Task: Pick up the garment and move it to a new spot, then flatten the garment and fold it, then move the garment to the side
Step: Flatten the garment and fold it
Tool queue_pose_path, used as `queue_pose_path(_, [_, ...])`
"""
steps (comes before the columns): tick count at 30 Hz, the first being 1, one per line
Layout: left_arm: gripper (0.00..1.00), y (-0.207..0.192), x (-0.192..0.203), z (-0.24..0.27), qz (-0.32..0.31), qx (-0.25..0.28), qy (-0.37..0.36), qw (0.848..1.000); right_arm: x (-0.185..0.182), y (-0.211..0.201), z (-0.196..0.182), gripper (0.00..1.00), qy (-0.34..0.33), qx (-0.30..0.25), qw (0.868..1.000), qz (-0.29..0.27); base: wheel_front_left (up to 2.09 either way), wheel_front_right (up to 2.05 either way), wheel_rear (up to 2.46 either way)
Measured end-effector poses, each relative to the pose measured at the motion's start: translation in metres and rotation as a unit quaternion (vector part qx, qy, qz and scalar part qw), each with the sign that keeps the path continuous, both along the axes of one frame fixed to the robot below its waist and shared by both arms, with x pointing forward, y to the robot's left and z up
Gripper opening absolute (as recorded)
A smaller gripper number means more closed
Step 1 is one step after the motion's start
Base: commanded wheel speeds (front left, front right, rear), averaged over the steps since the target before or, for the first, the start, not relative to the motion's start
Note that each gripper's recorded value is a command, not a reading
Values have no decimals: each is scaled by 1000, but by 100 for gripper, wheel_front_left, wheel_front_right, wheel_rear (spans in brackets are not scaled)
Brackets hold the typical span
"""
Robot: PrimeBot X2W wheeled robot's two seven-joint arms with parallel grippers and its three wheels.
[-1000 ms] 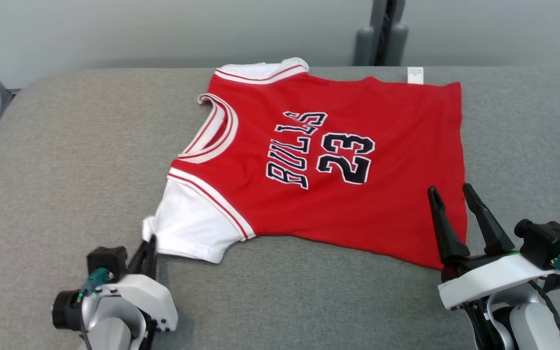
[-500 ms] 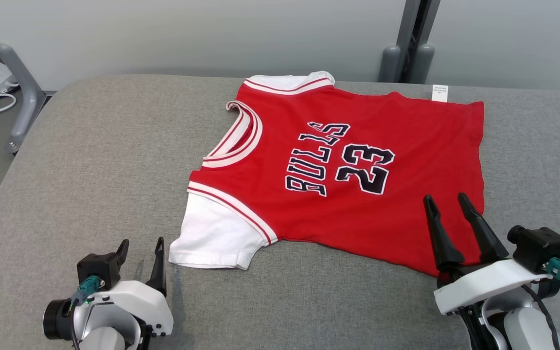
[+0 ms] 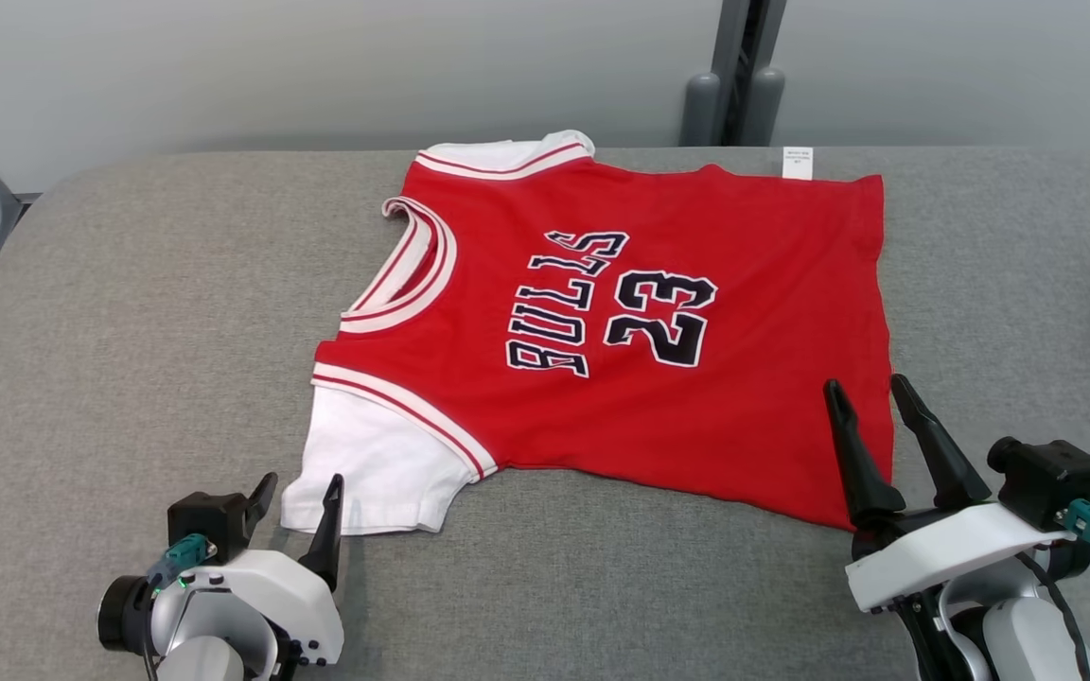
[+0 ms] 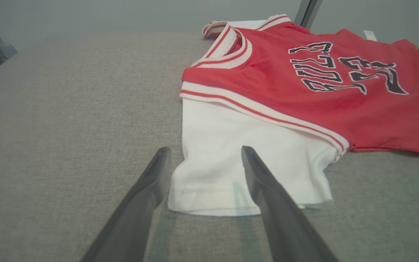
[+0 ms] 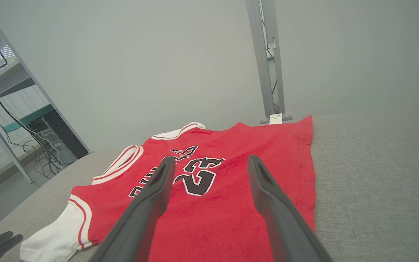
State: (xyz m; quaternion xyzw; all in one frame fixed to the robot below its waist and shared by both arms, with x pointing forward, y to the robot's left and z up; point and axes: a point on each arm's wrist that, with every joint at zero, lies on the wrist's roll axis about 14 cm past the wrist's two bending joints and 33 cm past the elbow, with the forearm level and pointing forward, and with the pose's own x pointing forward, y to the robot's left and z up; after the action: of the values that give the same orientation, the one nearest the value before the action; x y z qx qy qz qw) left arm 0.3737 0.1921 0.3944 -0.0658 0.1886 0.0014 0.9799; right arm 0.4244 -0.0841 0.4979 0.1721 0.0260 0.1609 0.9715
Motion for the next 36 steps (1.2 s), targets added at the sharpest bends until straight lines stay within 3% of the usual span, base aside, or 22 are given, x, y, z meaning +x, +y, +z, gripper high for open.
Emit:
queue_pose_path(21, [100,13,0,-26,9,22,56,998,0,-9,-12,100,18,-3,1000,-13,0,0,0])
queue_pose_path(22, [93,12,-1,-27,11,17,58,998,-1,-9,-12,100,18,-3,1000,-12,0,0,0])
queue_pose_path(23, [61,9,-2,-28,10,10,61,998,-1,-8,-12,100,18,-3,1000,-12,0,0,0])
queue_pose_path(24, [49,8,-3,-28,10,2,62,998,-2,-9,-12,100,19,-4,1000,-13,0,0,0])
queue_pose_path(25, [16,6,-4,-27,10,-6,61,998,-3,-10,-14,100,22,-4,1000,-14,0,0,0])
queue_pose_path(26, [0,6,-6,-27,9,-10,64,998,-5,-10,-15,100,24,-5,1000,-15,0,0,0])
queue_pose_path(36, [0,7,-4,-14,12,-24,35,999,-9,-18,-10,100,18,-7,999,-25,0,0,0])
